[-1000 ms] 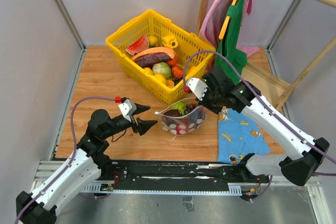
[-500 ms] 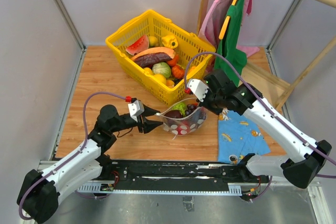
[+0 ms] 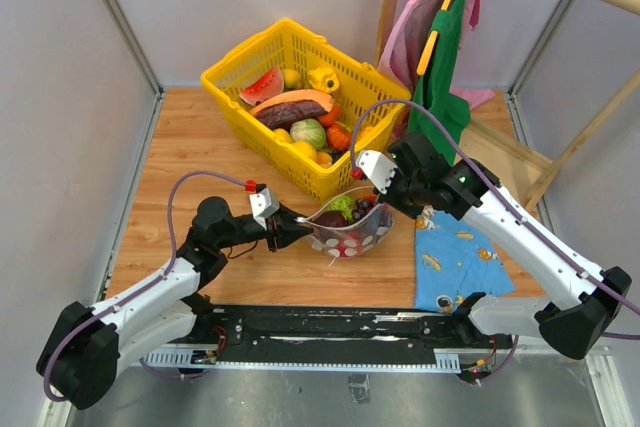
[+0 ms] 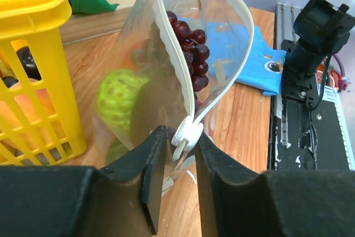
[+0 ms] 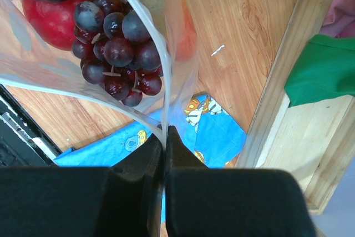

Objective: Place the food in the zip-top bag and seal the zipper
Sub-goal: Zip the zipper food storage bag at the center of the board.

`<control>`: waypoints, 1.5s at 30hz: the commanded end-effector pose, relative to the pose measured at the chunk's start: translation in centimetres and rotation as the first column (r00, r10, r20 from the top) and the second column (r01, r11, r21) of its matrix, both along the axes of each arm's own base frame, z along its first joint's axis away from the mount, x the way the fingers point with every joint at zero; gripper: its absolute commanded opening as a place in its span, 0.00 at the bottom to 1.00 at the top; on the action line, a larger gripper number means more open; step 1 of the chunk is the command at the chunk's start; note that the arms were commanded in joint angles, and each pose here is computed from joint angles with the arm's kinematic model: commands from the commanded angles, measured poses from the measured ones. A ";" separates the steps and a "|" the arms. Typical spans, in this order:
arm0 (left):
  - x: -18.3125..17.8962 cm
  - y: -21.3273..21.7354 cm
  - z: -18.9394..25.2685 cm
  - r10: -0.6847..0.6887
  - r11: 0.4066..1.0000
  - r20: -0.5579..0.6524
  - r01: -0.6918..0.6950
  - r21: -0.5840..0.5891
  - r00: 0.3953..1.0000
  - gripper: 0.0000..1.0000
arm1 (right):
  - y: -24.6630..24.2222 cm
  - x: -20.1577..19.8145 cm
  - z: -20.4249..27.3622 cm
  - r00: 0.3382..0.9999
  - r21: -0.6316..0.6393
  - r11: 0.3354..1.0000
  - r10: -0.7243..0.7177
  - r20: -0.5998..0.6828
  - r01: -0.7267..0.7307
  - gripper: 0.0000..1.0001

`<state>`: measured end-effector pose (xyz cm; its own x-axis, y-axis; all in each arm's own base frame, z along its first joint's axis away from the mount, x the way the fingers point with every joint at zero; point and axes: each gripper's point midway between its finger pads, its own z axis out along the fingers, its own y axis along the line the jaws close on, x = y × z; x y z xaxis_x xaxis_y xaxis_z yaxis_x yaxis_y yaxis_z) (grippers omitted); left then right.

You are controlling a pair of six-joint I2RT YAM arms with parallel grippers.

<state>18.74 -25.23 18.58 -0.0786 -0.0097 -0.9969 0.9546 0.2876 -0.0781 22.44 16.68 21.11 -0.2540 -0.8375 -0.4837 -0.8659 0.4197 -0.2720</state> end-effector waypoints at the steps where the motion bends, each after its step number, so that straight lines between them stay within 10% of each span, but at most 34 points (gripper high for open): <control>1: -0.2 -0.1 0.4 -0.026 1.000 0.028 0.027 -0.014 0.999 0.27 | 0.1 0.7 0.3 1.000 0.023 1.000 -0.002 0.022 0.002 0.01; 6: -0.2 0.0 0.6 -0.026 1.000 0.049 0.026 0.013 0.998 0.01 | 0.1 0.9 1.1 0.999 0.038 0.999 -0.002 0.042 0.001 0.10; 14: 0.1 0.4 1.9 0.009 1.000 0.054 -0.010 0.016 0.999 0.00 | 1.7 0.5 5.2 0.993 0.147 0.986 0.066 0.102 -0.081 0.52; 23: 0.6 0.8 3.7 0.078 0.996 0.012 -0.078 -0.033 0.997 0.00 | 6.6 -1.0 11.1 0.957 0.365 0.889 0.225 0.181 -0.278 0.67; 36: 0.4 0.7 4.0 0.080 0.997 -0.101 -0.081 -0.003 0.992 0.00 | 17.0 -3.7 11.0 0.843 0.505 0.681 0.488 0.227 -0.530 0.63; 45: 0.0 0.9 4.7 0.075 0.997 -0.113 -0.076 -0.003 0.991 0.00 | 20.8 -5.6 8.5 0.799 0.557 0.617 0.581 0.153 -0.556 0.43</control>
<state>18.74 -24.37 20.87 -0.2316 0.0088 -0.9728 0.9061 0.3658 -0.2124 18.17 35.75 29.87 0.1556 -0.4485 -0.8801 -0.9873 -0.0425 -0.1529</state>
